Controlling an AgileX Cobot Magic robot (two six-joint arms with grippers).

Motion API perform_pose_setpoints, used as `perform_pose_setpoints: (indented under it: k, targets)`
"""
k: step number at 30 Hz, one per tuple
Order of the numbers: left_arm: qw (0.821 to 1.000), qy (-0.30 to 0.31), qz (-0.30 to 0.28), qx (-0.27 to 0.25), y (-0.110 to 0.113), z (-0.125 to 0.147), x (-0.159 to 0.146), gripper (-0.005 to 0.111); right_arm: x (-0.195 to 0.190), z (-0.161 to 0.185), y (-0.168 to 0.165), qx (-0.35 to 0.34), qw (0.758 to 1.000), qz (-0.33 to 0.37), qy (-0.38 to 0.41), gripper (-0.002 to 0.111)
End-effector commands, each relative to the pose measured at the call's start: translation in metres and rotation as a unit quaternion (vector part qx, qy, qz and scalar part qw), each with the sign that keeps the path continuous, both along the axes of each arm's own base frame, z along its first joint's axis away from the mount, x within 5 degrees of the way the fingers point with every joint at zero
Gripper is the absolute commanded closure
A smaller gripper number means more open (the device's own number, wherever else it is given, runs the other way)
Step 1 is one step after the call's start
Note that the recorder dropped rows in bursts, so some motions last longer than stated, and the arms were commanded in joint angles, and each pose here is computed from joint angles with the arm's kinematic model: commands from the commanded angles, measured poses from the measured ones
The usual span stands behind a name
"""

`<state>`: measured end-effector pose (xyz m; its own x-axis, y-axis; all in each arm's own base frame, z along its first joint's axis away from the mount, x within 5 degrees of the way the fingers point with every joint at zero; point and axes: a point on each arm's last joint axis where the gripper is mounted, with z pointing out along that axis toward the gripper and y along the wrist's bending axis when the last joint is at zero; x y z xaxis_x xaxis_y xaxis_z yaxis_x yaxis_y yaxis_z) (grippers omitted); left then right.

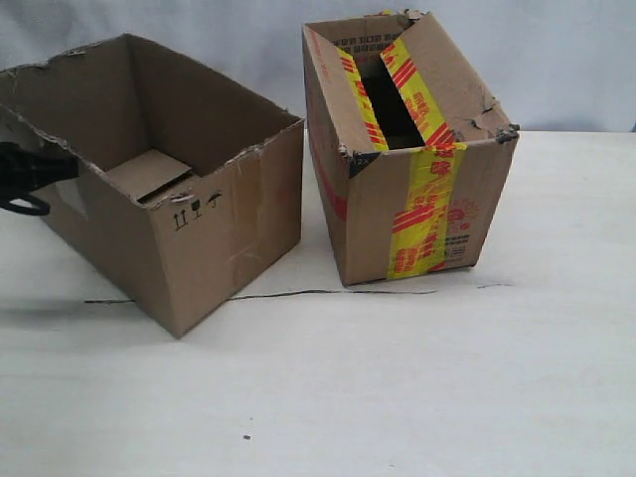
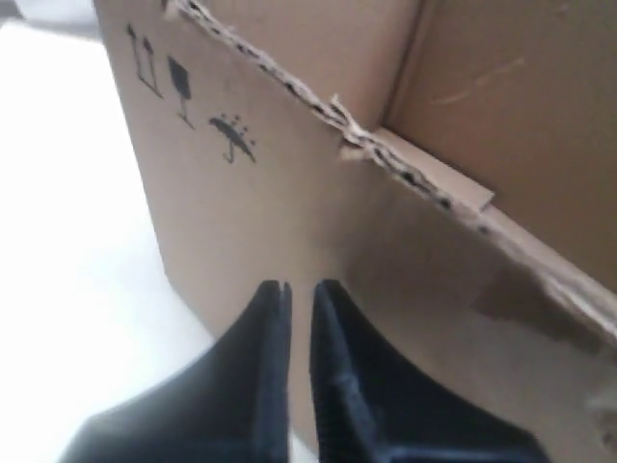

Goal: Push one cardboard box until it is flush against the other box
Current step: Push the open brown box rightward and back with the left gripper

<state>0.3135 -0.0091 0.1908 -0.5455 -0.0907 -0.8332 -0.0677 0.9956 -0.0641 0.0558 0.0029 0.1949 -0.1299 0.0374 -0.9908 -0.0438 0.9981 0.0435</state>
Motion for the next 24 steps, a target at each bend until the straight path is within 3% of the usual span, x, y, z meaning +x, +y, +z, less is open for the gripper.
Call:
perform_pose_setpoints:
  k: [1, 9, 15, 24]
  targets:
    - [0.999, -0.033, 0.0, 0.005, -0.001, 0.008, 0.028, 0.107, 0.0, -0.001, 0.0, -0.006, 1.0, 0.002, -0.001, 0.109]
    - [0.999, -0.047, -0.002, 0.002, -0.002, 0.015, 0.058, 0.107, 0.0, -0.001, 0.0, -0.006, 1.0, 0.002, -0.001, 0.109]
    - [0.999, -0.039, -0.022, 0.019, -0.004, 0.026, 0.052, 0.107, 0.0, -0.001, 0.0, -0.006, 1.0, 0.002, -0.001, 0.109]
    - [0.997, -0.067, -0.04, 0.019, -0.005, 0.08, 0.021, 0.107, 0.0, -0.001, 0.0, -0.006, 1.0, 0.002, -0.001, 0.109]
